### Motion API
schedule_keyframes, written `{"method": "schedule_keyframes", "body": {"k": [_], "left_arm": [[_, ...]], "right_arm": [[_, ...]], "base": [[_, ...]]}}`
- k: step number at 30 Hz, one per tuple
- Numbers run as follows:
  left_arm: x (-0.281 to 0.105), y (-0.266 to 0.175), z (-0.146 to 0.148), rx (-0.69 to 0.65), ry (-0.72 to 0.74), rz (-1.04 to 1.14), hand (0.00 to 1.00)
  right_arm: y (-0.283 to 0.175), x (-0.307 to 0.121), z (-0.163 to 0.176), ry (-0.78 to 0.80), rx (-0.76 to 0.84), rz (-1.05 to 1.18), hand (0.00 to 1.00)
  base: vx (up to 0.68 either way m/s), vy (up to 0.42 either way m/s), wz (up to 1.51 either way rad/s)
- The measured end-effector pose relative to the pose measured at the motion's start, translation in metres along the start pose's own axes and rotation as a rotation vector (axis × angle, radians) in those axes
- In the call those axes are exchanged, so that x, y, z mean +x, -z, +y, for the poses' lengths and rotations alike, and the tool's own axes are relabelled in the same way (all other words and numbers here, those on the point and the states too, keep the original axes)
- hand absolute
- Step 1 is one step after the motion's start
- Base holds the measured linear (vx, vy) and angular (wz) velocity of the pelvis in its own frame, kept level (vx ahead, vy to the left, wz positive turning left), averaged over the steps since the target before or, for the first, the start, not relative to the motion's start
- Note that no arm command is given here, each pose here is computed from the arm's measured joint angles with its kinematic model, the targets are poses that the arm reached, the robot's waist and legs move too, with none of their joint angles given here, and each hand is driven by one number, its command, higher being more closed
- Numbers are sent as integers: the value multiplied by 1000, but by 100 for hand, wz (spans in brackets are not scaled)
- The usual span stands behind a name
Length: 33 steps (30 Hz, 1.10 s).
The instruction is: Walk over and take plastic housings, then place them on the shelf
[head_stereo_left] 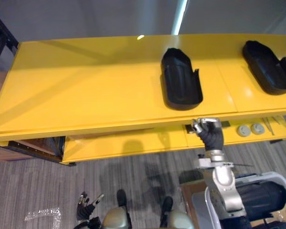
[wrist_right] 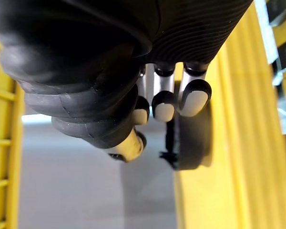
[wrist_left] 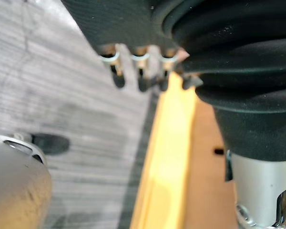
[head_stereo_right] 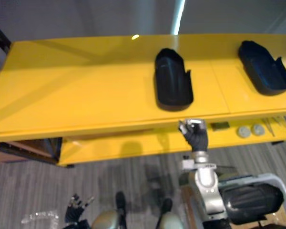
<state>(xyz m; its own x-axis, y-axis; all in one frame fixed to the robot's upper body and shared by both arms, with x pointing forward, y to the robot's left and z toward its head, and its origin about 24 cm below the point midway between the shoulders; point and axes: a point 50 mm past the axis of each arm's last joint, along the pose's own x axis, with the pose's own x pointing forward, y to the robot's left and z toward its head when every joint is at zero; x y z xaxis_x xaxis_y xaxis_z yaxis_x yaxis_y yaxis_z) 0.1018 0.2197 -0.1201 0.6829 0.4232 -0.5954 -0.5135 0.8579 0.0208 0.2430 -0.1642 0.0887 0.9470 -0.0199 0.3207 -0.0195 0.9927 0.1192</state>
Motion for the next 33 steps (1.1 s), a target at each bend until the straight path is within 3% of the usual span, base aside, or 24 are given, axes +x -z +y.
{"method": "schedule_keyframes", "body": {"k": [10,33], "left_arm": [[4,-8,-2,-2,11,-18,0],[10,-12,-10,-7,48,2,0]], "right_arm": [[-11,51,11,14,-1,-85,100],[-17,97,2,109,-30,-96,100]], "base": [[-36,16,7],[-4,4,5]]}}
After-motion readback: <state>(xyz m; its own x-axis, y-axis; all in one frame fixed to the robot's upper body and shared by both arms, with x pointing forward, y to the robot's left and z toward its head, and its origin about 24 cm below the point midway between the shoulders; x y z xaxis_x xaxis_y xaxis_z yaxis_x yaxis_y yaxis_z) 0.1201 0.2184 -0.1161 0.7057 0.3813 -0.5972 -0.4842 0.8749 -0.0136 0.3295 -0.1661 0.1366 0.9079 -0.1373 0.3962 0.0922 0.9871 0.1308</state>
